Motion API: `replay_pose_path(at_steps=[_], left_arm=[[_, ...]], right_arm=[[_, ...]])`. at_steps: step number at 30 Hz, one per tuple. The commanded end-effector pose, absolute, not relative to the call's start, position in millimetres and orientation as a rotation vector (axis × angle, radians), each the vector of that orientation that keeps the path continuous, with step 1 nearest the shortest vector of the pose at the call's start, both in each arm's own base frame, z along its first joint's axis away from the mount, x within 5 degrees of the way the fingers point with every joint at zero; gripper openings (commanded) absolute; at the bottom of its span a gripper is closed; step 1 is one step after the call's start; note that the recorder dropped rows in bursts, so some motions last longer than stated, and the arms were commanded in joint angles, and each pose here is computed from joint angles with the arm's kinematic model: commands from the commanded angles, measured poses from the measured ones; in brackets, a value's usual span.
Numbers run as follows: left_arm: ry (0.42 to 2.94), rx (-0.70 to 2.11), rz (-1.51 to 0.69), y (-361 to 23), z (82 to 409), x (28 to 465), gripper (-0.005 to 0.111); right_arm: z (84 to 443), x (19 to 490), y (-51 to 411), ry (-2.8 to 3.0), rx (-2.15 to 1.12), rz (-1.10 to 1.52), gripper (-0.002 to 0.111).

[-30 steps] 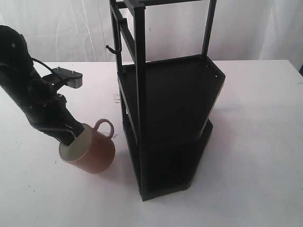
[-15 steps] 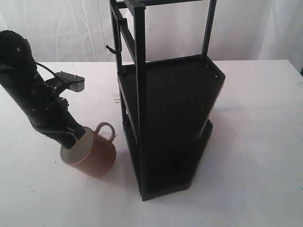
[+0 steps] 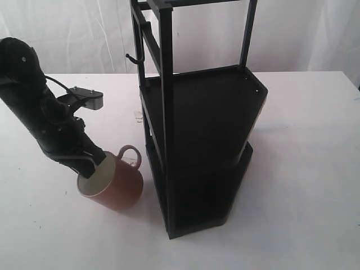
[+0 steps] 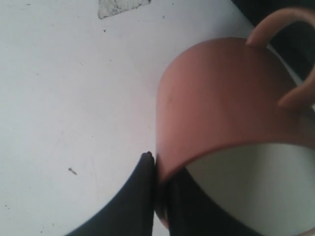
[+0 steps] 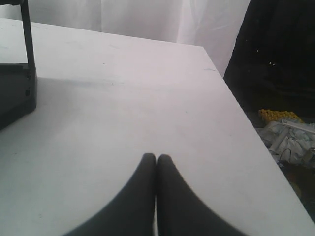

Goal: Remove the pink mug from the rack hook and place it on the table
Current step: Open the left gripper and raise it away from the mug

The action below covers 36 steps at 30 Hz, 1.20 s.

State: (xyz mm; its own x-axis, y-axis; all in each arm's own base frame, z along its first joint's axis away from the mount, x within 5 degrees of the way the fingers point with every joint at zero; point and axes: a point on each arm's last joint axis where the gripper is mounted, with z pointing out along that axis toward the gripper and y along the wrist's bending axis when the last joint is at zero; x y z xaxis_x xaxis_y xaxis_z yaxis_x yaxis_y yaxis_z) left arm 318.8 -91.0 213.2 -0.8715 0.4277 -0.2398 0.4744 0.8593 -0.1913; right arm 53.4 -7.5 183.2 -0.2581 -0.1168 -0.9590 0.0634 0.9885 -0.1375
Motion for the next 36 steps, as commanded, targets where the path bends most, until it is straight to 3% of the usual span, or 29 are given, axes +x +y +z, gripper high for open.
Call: replay_pose_path(at_steps=[1,4,7,15,25,30,36], left_arm=[[2.846,0.696,-0.394,-93,215,317,0.018],[2.839,0.692,-0.390,-93,216,318,0.035],[2.839,0.689,-0.395,-93,216,318,0.044],[2.823,0.654,-0.430,-96,218,320,0.045],[2.667,0.695,-0.472,-99,293,314,0.045],[2.614,0.724,-0.400,-91,319,295,0.036],[2.582,0.673,-0.218,-75,310,272,0.010]], right_arm=[[183,53,-8,1.818,-0.040,-0.177,0.000],[183,53,-8,1.818,-0.040,-0.177,0.000],[183,53,-8,1.818,-0.040,-0.177,0.000],[183,53,-8,1.818,-0.040,-0.177,0.000],[183,53,-8,1.818,-0.040,-0.177,0.000],[183,53,-8,1.818,-0.040,-0.177,0.000],[183,53,-8,1.818,-0.040,-0.177,0.000]])
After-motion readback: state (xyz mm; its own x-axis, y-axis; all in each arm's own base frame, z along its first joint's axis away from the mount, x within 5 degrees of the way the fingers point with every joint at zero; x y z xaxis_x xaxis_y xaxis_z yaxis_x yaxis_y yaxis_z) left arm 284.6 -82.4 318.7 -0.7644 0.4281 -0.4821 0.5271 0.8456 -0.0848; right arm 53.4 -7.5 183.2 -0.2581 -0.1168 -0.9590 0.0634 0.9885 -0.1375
